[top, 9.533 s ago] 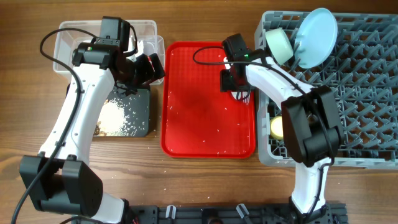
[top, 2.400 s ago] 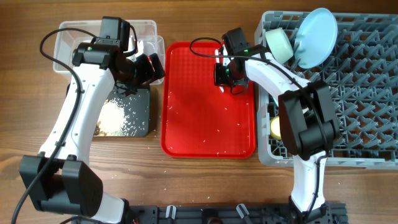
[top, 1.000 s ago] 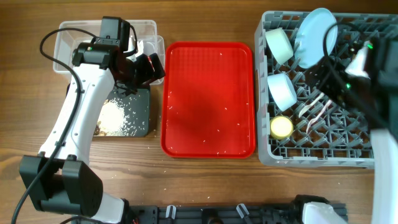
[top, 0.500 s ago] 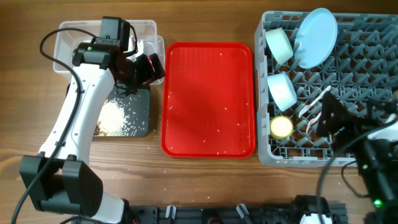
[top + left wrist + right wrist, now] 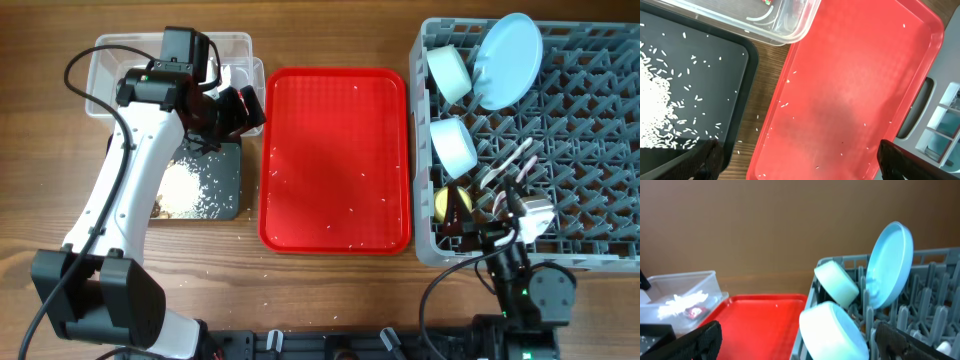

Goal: Sort waste into correct bins and load items into the dishwasher rack

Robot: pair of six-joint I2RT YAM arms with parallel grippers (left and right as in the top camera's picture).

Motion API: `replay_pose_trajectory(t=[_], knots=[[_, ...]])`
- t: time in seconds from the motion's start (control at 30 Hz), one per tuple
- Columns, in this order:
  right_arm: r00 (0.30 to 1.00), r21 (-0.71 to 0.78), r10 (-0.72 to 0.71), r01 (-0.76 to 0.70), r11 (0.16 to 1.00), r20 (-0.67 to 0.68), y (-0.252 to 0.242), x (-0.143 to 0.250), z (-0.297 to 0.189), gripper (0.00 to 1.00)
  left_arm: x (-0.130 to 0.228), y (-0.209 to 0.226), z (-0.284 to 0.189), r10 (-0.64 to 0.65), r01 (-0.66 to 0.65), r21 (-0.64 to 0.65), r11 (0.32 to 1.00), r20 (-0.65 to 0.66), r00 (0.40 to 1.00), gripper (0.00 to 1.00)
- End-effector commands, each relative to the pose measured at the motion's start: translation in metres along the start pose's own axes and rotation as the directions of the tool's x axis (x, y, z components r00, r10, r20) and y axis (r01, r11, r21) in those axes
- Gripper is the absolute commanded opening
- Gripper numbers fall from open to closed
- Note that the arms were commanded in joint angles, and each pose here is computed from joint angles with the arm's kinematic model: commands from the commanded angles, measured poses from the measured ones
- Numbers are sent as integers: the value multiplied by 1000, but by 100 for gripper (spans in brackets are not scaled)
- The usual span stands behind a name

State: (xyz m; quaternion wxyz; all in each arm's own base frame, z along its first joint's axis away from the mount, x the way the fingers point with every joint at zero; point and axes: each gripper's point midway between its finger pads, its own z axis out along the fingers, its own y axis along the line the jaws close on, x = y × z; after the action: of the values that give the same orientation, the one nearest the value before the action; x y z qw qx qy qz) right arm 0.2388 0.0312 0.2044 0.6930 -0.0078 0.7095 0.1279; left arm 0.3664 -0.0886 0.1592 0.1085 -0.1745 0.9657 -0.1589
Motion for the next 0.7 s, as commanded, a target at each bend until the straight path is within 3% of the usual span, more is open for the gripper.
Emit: replay_pose_trajectory(t=[0.0, 0.67], knots=[[1000, 7, -11, 11, 1000, -6, -4, 22, 2, 100, -5, -3, -10, 4, -4, 15, 1000, 28, 1000, 100], [1000, 4, -13, 13, 1000, 14, -6, 27, 6, 100, -5, -3, -10, 4, -4, 15, 1000, 28, 1000, 100]])
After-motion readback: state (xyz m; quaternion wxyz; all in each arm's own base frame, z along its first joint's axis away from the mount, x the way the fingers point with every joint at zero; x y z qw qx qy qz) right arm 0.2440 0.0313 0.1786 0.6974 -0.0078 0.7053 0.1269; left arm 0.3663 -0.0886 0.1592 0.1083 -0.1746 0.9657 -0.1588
